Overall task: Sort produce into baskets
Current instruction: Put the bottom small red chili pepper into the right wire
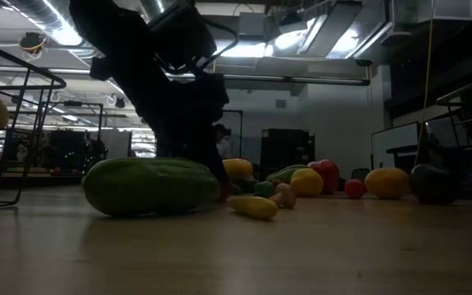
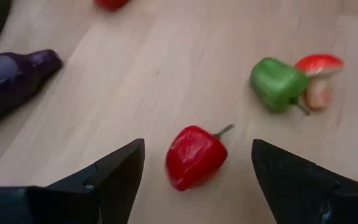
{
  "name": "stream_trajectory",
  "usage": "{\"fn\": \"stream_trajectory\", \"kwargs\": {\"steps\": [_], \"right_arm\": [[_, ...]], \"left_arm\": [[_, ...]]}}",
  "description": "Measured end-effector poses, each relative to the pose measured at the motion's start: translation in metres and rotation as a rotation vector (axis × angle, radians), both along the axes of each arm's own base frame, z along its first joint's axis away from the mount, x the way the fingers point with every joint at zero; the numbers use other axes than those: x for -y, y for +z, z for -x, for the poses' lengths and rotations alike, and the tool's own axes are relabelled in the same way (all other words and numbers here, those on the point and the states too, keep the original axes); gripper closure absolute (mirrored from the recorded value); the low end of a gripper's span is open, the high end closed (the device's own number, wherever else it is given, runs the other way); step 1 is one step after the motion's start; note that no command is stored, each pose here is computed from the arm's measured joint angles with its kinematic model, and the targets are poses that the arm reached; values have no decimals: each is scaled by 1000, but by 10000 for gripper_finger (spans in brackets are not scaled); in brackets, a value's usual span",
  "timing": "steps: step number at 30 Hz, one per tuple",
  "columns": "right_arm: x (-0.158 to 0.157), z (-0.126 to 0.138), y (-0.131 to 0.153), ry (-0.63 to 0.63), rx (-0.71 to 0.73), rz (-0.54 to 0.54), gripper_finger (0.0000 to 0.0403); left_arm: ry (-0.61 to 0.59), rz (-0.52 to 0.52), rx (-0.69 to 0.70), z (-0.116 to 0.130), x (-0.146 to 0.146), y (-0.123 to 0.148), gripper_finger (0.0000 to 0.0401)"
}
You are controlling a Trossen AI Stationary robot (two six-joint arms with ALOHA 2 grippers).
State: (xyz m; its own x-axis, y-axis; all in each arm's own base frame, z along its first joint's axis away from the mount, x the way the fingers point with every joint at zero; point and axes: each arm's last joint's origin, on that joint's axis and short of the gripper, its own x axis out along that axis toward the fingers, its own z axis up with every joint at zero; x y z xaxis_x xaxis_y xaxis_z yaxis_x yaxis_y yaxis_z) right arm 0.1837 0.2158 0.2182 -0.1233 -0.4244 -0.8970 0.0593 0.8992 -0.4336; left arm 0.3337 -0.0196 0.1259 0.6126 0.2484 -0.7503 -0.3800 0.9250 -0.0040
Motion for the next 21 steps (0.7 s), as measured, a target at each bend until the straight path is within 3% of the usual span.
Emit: {"fn": "stream_trajectory", "kwargs": {"steps": [11, 21], "right_arm": [[0, 0, 0, 23, -11, -2, 51], [0, 0, 0, 19, -17, -10, 52]], "left_arm": [[-20, -23, -44, 0, -3, -10, 112], [-7, -19, -46, 0, -5, -10, 187]]}}
